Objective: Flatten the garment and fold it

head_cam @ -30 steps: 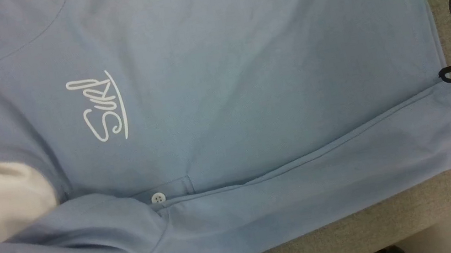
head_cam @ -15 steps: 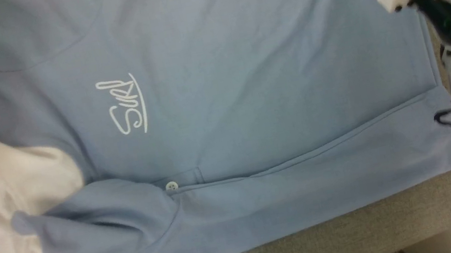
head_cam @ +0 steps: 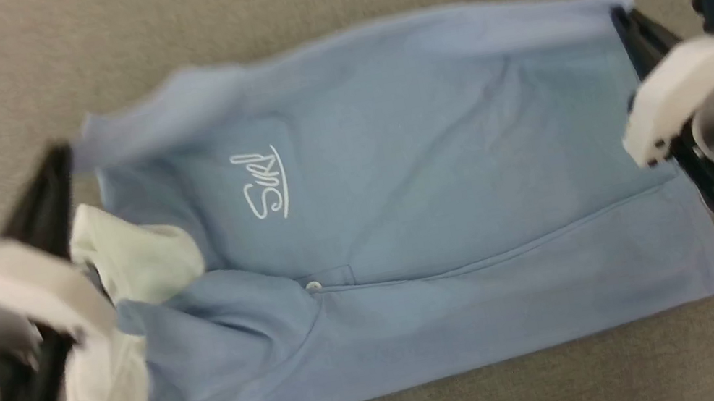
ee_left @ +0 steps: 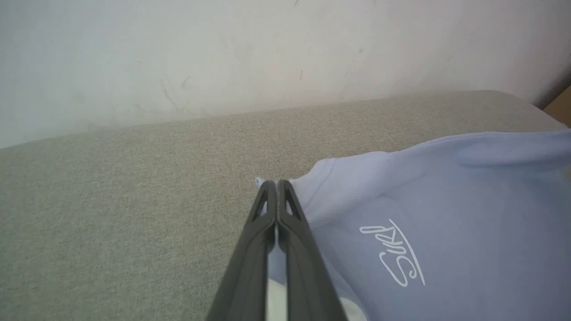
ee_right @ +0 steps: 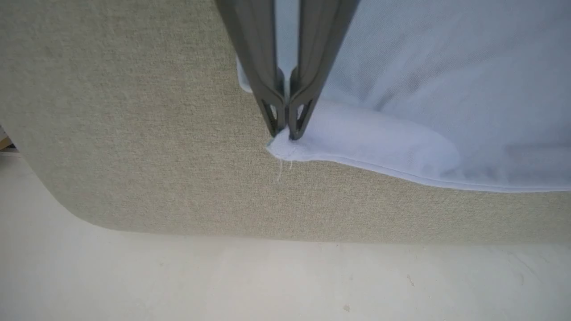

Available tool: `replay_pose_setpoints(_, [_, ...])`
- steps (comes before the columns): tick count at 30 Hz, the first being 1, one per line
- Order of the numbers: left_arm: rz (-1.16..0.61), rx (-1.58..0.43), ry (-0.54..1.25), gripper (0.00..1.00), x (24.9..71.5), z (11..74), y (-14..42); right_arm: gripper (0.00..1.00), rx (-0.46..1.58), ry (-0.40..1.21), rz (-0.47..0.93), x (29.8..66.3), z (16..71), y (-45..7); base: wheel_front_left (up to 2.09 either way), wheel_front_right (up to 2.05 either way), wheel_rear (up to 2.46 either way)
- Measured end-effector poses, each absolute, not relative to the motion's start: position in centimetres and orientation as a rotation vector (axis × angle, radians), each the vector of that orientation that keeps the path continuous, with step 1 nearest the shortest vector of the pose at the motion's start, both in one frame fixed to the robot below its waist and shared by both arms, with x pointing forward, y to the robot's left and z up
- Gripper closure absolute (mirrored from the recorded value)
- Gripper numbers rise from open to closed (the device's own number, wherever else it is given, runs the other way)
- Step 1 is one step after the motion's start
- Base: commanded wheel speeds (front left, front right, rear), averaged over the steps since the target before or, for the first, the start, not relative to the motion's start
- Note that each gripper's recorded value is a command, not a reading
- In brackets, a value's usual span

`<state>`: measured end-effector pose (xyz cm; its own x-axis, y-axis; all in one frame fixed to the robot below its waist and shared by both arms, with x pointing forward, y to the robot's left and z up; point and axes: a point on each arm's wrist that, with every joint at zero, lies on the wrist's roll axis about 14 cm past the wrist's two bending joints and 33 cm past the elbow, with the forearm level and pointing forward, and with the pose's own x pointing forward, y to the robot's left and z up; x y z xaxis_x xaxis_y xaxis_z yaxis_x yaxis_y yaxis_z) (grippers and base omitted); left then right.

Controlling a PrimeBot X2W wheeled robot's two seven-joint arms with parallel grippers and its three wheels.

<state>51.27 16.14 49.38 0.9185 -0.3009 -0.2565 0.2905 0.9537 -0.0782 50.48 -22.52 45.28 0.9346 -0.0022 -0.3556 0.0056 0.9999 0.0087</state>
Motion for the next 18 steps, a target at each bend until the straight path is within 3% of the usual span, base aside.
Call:
replay_pose_setpoints(9, [-0.211, -0.214, 0.397, 1.0, 41.3, 46.6, 17.1, 1.0, -0.031, 0.469, -0.008, 45.7, 44.1, -23.7, 0.0, 0.0, 0.0])
replay_pose_setpoints(18, [-0.108, -0.285, 0.538, 1.0, 35.7, 42.1, 18.5, 1.0, -0.105, 0.685, 0.035, 41.8, 39.9, -23.3, 0.0, 0.0, 0.0])
